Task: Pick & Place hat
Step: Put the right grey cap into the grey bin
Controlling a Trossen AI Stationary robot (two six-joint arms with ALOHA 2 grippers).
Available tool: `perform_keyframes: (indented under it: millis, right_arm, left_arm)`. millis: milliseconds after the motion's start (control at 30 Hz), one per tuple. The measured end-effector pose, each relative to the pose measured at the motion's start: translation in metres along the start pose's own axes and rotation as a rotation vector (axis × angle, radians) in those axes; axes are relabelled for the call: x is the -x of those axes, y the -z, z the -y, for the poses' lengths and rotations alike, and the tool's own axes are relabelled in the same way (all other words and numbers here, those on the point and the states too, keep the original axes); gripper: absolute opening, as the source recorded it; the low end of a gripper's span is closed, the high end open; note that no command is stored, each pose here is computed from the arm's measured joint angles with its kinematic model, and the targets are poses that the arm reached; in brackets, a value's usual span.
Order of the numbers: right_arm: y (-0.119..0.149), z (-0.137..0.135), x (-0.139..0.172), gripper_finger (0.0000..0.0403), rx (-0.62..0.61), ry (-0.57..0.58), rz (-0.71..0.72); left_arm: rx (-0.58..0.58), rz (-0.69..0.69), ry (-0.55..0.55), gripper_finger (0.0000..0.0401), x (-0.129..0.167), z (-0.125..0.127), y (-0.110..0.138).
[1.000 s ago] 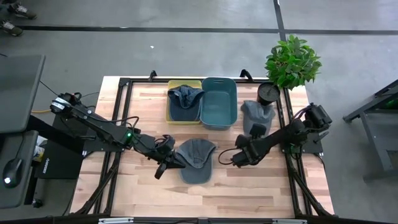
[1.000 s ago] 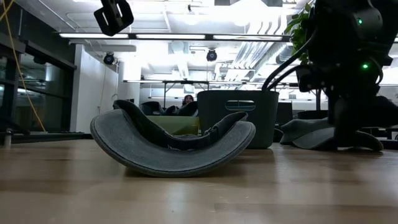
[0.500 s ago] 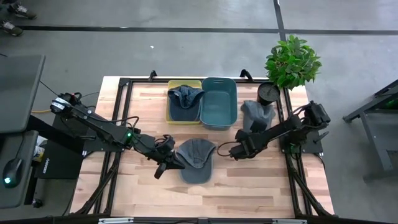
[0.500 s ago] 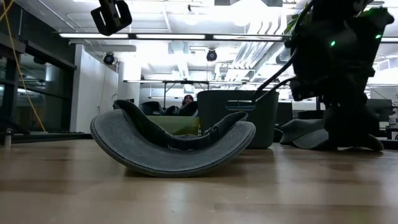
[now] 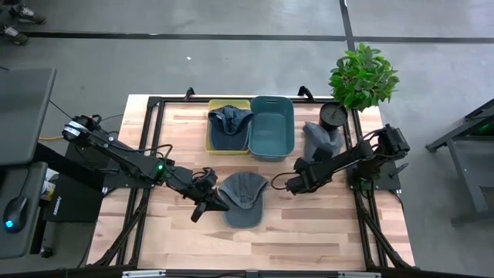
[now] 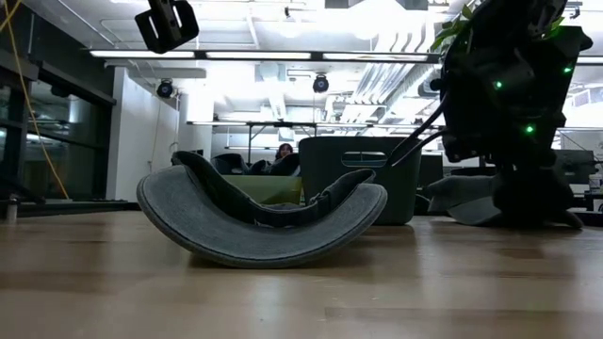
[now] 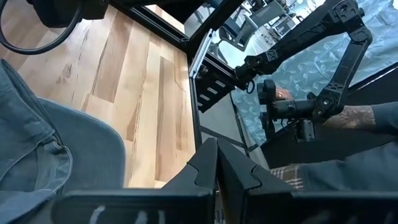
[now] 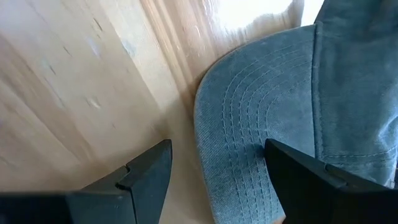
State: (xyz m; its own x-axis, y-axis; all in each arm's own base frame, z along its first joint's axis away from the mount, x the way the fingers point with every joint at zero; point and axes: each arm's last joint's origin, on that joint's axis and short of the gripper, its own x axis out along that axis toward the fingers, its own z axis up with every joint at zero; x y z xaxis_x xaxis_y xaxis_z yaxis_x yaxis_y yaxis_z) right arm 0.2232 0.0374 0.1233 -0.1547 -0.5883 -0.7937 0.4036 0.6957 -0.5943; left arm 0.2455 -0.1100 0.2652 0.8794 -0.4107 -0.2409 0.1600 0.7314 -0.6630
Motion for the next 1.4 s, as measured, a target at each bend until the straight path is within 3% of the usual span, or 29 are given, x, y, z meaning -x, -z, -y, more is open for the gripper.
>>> perform_keyframes:
  millis: [200, 333, 867, 1133, 1400]
  right_arm:
    - [0.002, 0.002, 0.000, 0.0247, 0.013, 0.009, -0.026]
    - [0.005, 0.005, 0.000, 0.0225, 0.011, 0.027, -0.068]
    - [0.011, 0.004, 0.002, 0.0009, 0.012, -0.053, -0.199]
    - [0.001, 0.001, 0.018, 0.0026, 0.001, -0.091, -0.184]
    - [-0.005, -0.007, 0.063, 0.0003, 0.108, -0.161, -0.120]
  left_arm:
    - [0.009, 0.000, 0.000, 0.0001, 0.000, 0.000, 0.000]
    - [0.009, 0.000, 0.000, 0.0001, 0.000, 0.000, 0.000]
    - [0.020, 0.000, 0.000, 0.0001, 0.000, 0.000, 0.000]
    - [0.021, 0.000, 0.000, 0.0001, 0.000, 0.000, 0.000]
    - [0.035, -0.013, 0.014, 0.0001, 0.000, 0.000, 0.000]
